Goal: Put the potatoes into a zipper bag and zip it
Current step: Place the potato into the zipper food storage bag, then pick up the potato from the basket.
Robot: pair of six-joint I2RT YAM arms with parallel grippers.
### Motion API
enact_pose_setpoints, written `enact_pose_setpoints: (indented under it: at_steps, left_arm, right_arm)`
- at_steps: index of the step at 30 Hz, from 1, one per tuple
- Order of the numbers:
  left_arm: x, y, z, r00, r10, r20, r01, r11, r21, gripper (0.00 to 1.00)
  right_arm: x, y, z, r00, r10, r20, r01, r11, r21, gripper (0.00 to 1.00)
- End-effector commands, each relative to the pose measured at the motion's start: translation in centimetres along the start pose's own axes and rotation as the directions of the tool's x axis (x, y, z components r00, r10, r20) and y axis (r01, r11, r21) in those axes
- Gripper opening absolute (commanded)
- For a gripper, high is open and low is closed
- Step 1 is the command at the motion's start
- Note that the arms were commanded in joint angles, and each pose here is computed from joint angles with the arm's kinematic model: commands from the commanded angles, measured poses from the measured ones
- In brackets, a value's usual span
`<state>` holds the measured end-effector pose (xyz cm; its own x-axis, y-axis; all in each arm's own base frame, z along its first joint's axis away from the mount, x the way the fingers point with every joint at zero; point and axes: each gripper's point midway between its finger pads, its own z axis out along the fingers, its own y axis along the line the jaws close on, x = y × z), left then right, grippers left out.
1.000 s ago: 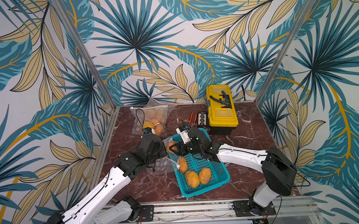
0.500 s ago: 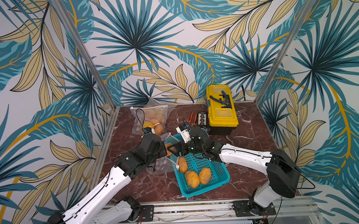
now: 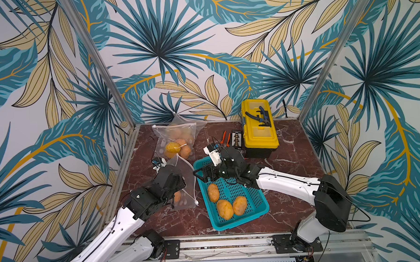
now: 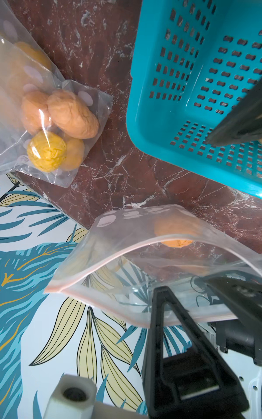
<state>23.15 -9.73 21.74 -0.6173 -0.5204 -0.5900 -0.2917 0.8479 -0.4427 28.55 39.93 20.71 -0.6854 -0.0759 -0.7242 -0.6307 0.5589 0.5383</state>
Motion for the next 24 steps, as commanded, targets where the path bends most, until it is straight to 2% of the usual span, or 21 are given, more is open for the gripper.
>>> enact_pose_setpoints:
  at_steps: [1,6,12,19,24]
  left_arm:
    - [-0.4,0.9,0.1,1.0,-0.003,0.016,0.004,0.998,-0.068,0.0]
    - [0.4,-0.3,1.9,0.997,0.046,-0.059,-0.051,0.993,-0.102,0.0]
    - [1.5,-1.8,3.2,0.986,0.084,-0.144,-0.099,0.99,-0.101,0.0]
    - [1.4,-1.8,3.1,0.987,0.08,-0.138,-0.093,0.991,-0.095,0.0]
    - [1.3,-1.7,2.9,0.988,0.077,-0.134,-0.09,0.992,-0.09,0.0]
  right_arm:
    - [0.7,-1.0,0.2,1.0,-0.016,-0.011,0.017,0.999,0.048,0.89]
    - [1.9,-3.9,0.2,1.0,0.001,-0.021,0.003,0.984,0.18,0.89]
    - [3.9,-6.9,0.4,0.998,0.017,-0.063,0.003,0.953,0.302,0.83]
    - [4.7,-8.1,0.2,0.996,0.023,-0.081,0.007,0.937,0.349,0.79]
    - [4.9,-9.2,-1.2,0.997,0.018,-0.071,0.014,0.908,0.419,0.77]
